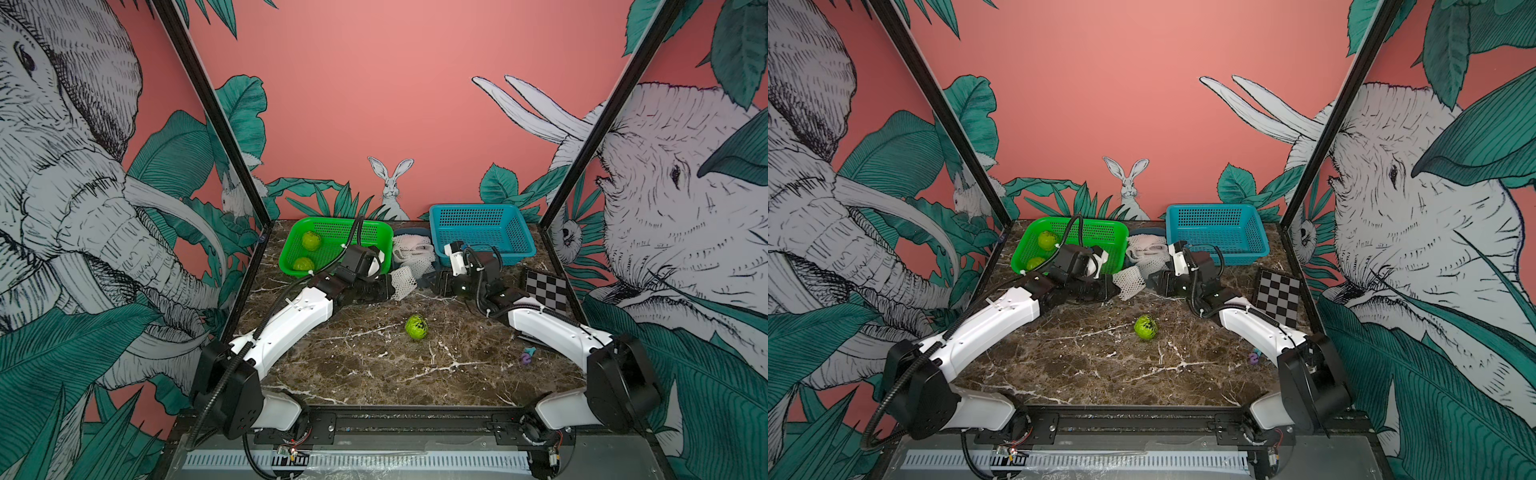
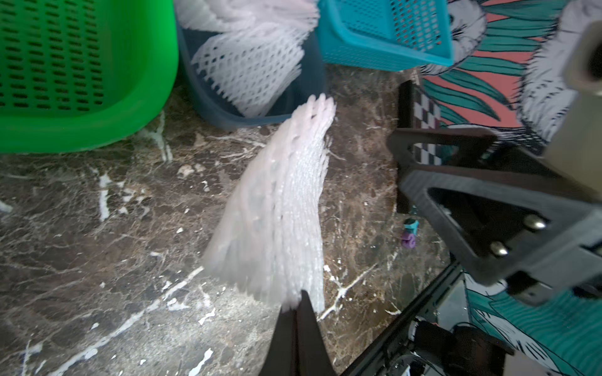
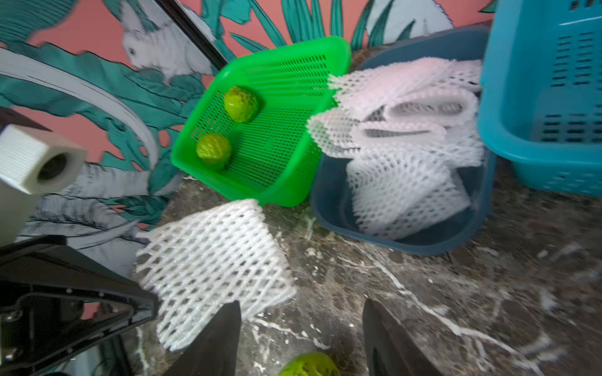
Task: Sleeve custard apples in foam nets
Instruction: Pick up the foam net from the center of the board, then open the foam net.
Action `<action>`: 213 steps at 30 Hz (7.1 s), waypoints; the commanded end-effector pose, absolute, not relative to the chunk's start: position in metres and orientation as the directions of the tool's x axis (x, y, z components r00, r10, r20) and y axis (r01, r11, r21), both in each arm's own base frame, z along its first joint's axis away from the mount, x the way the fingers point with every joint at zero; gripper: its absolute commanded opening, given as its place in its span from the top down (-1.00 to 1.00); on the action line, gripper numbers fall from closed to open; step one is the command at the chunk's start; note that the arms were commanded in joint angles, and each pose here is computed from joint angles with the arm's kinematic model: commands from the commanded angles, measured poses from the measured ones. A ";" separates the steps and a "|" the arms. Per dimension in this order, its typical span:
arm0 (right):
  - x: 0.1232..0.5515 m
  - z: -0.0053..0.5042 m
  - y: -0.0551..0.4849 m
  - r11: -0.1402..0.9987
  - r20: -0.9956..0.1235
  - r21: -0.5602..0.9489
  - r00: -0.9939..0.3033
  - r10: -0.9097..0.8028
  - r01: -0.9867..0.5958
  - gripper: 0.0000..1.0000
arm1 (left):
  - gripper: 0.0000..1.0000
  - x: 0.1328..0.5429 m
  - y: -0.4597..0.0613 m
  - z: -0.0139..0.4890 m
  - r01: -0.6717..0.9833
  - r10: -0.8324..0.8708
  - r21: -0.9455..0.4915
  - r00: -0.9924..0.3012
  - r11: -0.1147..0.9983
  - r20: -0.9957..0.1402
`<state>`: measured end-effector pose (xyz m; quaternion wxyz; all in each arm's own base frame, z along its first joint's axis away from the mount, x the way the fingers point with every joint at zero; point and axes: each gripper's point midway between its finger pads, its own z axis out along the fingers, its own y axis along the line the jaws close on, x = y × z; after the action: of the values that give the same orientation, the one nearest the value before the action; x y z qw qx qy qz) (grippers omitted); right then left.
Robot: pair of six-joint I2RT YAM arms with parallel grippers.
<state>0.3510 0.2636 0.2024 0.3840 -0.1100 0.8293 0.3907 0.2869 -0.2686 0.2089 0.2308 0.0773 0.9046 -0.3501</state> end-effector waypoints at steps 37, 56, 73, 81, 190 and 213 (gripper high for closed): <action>0.323 0.248 0.301 0.251 -0.657 0.743 -0.748 0.094 -0.621 0.08 | 1.00 0.262 -0.283 0.271 0.505 0.046 -0.646 -0.806 0.572 -0.590; 0.316 0.261 0.310 0.091 -0.628 0.778 -0.770 0.108 -0.622 0.11 | 1.00 0.255 -0.283 0.291 0.571 0.042 -0.633 -0.759 0.522 -0.650; 0.326 0.276 0.311 0.054 -0.631 0.774 -0.763 0.139 -0.631 1.00 | 0.18 0.270 -0.255 0.301 0.537 -0.035 -0.604 -0.730 0.588 -0.683; 0.323 0.339 0.305 -0.181 -0.649 0.716 -0.738 0.186 -0.675 1.00 | -0.35 0.296 -0.200 0.338 0.455 -0.225 -0.572 -0.614 0.682 -0.757; 0.315 0.382 0.304 -0.144 -0.717 0.629 -0.641 0.272 -0.764 0.95 | 1.00 0.293 -0.268 0.383 0.613 -0.432 -0.788 -0.698 0.053 -0.571; 0.312 0.411 0.292 -0.162 -0.658 0.602 -0.601 0.453 -0.782 -0.98 | 1.00 0.303 -0.257 0.427 0.621 -0.583 -0.761 -0.695 -0.190 -0.422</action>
<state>0.3254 0.2996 0.3728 0.3759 -0.1635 0.5499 0.7277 0.3097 -0.2631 0.4070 0.3826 0.0196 0.5399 -0.7495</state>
